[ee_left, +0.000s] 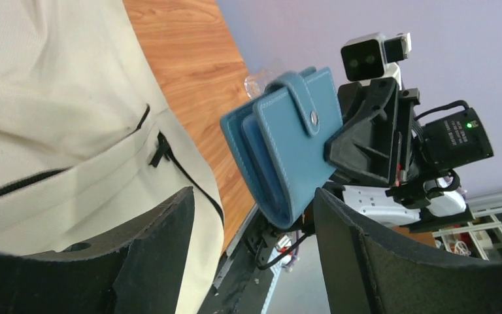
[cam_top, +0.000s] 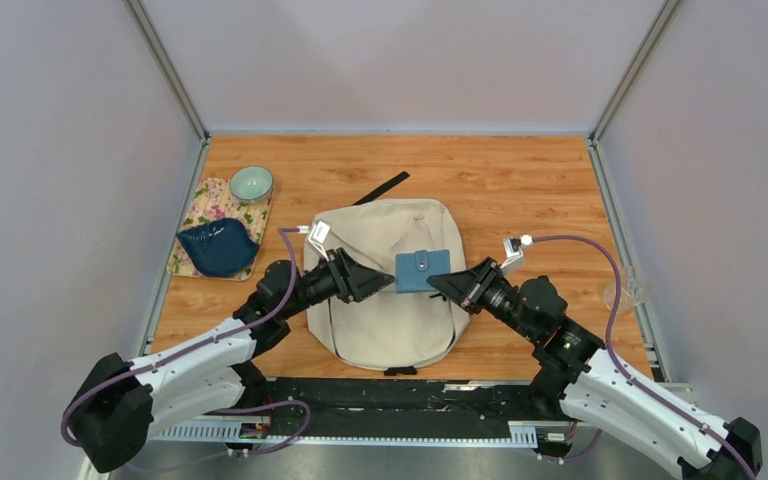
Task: Pack the student bag
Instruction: Pick up the personal item from the center of the board.
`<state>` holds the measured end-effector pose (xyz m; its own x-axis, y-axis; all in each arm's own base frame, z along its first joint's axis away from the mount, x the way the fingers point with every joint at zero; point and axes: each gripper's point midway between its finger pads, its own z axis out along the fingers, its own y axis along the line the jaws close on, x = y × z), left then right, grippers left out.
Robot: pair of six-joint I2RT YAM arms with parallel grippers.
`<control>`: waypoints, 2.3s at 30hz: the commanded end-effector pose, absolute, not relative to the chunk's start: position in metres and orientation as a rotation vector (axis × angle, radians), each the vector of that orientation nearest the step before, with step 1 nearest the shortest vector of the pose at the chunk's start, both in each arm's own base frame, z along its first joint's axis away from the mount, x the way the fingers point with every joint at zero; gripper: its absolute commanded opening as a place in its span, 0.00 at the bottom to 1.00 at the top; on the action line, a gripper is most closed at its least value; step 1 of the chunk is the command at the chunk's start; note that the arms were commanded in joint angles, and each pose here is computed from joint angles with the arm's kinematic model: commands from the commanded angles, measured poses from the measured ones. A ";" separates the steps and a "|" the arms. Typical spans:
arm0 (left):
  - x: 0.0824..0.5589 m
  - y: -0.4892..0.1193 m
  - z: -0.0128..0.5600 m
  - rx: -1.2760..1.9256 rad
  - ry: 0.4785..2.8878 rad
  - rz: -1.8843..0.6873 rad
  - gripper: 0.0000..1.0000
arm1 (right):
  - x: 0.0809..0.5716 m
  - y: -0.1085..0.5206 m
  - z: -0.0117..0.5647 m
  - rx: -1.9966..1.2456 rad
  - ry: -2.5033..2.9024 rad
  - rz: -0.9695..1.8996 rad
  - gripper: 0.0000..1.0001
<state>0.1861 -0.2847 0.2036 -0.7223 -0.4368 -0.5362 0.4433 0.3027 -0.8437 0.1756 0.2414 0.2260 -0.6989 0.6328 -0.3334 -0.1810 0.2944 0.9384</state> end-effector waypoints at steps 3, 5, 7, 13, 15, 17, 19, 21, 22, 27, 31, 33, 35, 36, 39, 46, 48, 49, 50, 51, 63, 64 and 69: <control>0.188 -0.282 0.243 0.282 1.751 -1.629 0.75 | 0.152 0.252 0.257 0.092 1.876 1.545 0.00; 0.183 -0.281 0.243 0.353 1.771 -1.708 0.75 | 0.149 0.256 0.253 0.026 1.904 1.527 0.00; 0.180 -0.284 0.256 0.422 1.730 -1.771 0.75 | 0.145 0.258 0.254 -0.034 1.924 1.524 0.00; 0.163 -0.290 0.262 0.548 1.698 -1.940 0.76 | 0.140 0.262 0.263 -0.135 1.921 1.521 0.00; 0.160 -0.290 0.261 0.566 1.703 -1.950 0.77 | 0.140 0.261 0.264 -0.153 1.917 1.506 0.00; 0.159 -0.289 0.259 0.580 1.699 -1.946 0.77 | 0.140 0.261 0.264 -0.155 1.920 1.503 0.00; 0.157 -0.289 0.257 0.593 1.705 -1.943 0.77 | 0.140 0.261 0.264 -0.168 1.922 1.503 0.00; 0.155 -0.289 0.255 0.614 1.712 -1.951 0.77 | 0.139 0.263 0.265 -0.183 1.923 1.507 0.00; 0.153 -0.288 0.253 0.631 1.717 -1.957 0.77 | 0.140 0.263 0.264 -0.186 1.927 1.504 0.00; 0.147 -0.290 0.253 0.668 1.714 -1.968 0.77 | 0.140 0.266 0.267 -0.212 1.923 1.506 0.00; 0.142 -0.291 0.250 0.697 1.728 -1.986 0.56 | 0.142 0.268 0.266 -0.215 1.932 1.501 0.00; 0.142 -0.292 0.248 0.694 1.737 -1.992 0.39 | 0.143 0.269 0.266 -0.221 1.936 1.499 0.00; 0.142 -0.292 0.245 0.687 1.747 -1.992 0.24 | 0.144 0.270 0.266 -0.229 1.937 1.496 0.00; 0.142 -0.292 0.245 0.686 1.745 -1.992 0.18 | 0.144 0.270 0.267 -0.229 1.935 1.492 0.00; 0.147 -0.293 0.243 0.652 1.756 -1.972 0.00 | 0.154 0.265 0.260 -0.163 1.967 1.425 0.23; 0.163 -0.291 0.236 0.487 1.774 -1.872 0.00 | 0.167 0.236 0.238 0.084 2.013 1.286 0.77; 0.166 -0.289 0.232 0.428 1.773 -1.859 0.00 | 0.166 0.232 0.225 0.162 2.025 1.296 0.77; 0.170 -0.287 0.235 0.381 1.752 -1.842 0.00 | 0.165 0.231 0.231 0.177 1.986 1.333 0.78; 0.171 -0.285 0.231 0.350 1.743 -1.835 0.00 | 0.163 0.233 0.229 0.182 1.981 1.360 0.78; 0.173 -0.283 0.232 0.309 1.739 -1.839 0.00 | 0.159 0.234 0.222 0.203 1.987 1.390 0.78; 0.179 -0.280 0.230 0.185 1.725 -1.829 0.00 | 0.156 0.267 0.239 0.084 1.940 1.537 0.71; 0.179 -0.280 0.229 0.177 1.728 -1.828 0.00 | 0.156 0.269 0.239 0.085 1.935 1.546 0.68; 0.177 -0.282 0.226 0.164 1.739 -1.835 0.00 | 0.161 0.278 0.244 0.098 1.921 1.585 0.63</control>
